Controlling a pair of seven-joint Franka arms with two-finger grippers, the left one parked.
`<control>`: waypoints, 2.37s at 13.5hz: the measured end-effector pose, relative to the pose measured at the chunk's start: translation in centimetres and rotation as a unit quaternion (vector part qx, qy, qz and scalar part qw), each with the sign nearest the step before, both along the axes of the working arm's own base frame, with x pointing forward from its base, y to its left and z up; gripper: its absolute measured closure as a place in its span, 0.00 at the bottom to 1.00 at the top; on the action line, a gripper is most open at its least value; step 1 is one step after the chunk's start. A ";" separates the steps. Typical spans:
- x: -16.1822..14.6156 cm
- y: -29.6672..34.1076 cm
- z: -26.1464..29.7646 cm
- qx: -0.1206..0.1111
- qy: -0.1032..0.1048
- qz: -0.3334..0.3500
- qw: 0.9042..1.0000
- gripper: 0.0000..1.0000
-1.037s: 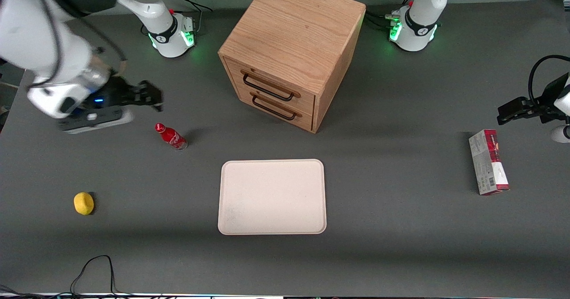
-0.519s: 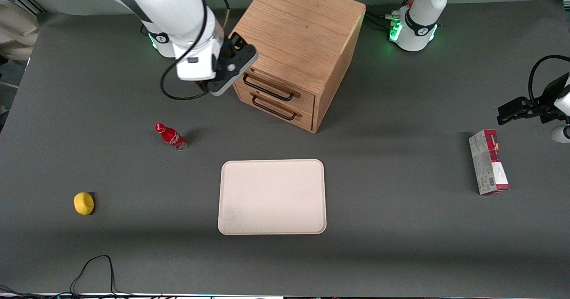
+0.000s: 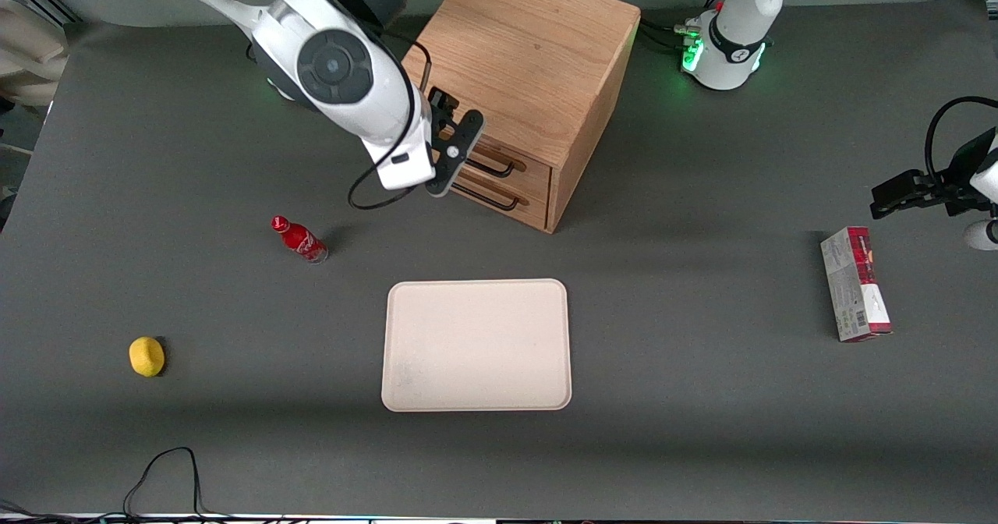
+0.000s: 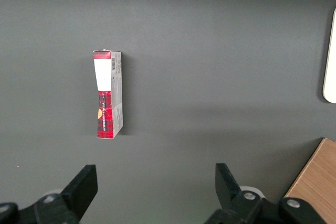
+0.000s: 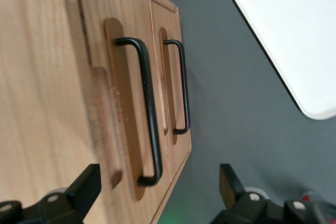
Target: Open upper drawer
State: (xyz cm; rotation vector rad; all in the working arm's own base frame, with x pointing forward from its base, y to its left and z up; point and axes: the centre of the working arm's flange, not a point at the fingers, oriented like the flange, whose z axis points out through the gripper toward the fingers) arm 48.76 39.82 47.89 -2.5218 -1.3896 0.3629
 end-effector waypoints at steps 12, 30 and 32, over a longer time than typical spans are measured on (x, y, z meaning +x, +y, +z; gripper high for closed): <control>0.7 0.0 -7.0 0.041 0.018 -0.006 0.999 0.00; 7.0 -4.9 -10.4 0.092 -0.036 -0.015 0.995 0.00; 8.1 -5.7 -9.9 0.091 -0.046 -0.018 0.995 0.00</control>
